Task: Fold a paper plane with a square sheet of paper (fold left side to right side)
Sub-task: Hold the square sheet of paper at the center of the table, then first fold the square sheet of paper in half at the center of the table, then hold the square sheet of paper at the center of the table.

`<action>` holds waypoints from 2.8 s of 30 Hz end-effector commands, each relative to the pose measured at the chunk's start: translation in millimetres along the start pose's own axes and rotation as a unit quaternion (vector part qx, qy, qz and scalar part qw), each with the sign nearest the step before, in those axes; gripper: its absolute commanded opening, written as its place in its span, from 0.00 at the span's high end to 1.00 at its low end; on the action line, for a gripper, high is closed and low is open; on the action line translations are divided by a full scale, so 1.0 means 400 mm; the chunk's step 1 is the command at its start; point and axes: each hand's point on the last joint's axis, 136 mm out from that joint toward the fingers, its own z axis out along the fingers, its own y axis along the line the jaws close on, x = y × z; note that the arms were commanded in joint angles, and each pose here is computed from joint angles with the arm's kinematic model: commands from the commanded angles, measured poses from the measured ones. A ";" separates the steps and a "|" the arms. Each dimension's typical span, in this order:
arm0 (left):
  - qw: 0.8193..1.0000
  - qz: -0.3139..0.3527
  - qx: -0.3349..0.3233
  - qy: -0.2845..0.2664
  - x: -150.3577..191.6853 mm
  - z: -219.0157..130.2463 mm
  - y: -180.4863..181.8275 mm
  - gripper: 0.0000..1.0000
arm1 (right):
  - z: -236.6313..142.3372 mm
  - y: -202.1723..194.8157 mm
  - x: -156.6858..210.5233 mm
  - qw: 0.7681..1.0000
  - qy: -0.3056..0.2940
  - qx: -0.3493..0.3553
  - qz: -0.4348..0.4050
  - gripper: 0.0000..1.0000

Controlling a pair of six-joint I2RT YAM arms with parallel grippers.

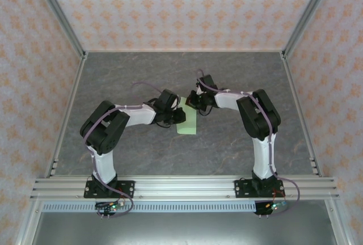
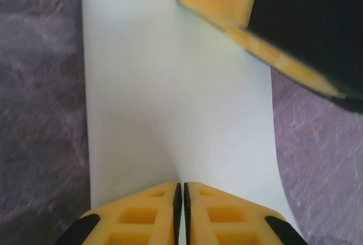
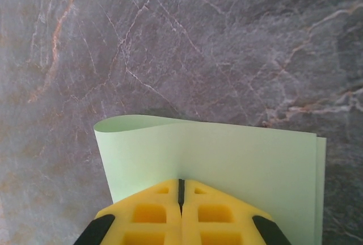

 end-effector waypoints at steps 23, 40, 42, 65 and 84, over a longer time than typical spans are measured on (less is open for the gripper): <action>0.996 0.042 0.011 0.082 0.232 -0.072 0.062 0.85 | 0.024 -0.123 0.047 0.995 0.029 0.095 0.011 0.94; 0.997 0.043 0.060 0.004 0.112 -0.221 -0.056 0.80 | 0.021 -0.103 0.051 0.996 0.031 0.088 -0.006 0.93; 0.998 0.032 0.059 -0.002 0.072 -0.212 -0.055 0.79 | 0.018 -0.103 0.050 0.996 0.030 0.089 -0.007 0.94; 0.998 0.019 0.019 0.059 0.045 -0.004 -0.006 0.82 | -0.087 0.035 -0.020 0.998 -0.027 0.038 -0.046 0.87; 0.999 0.007 -0.001 0.054 0.087 -0.006 0.021 0.82 | -0.157 0.006 0.233 0.999 -0.021 0.025 -0.030 0.91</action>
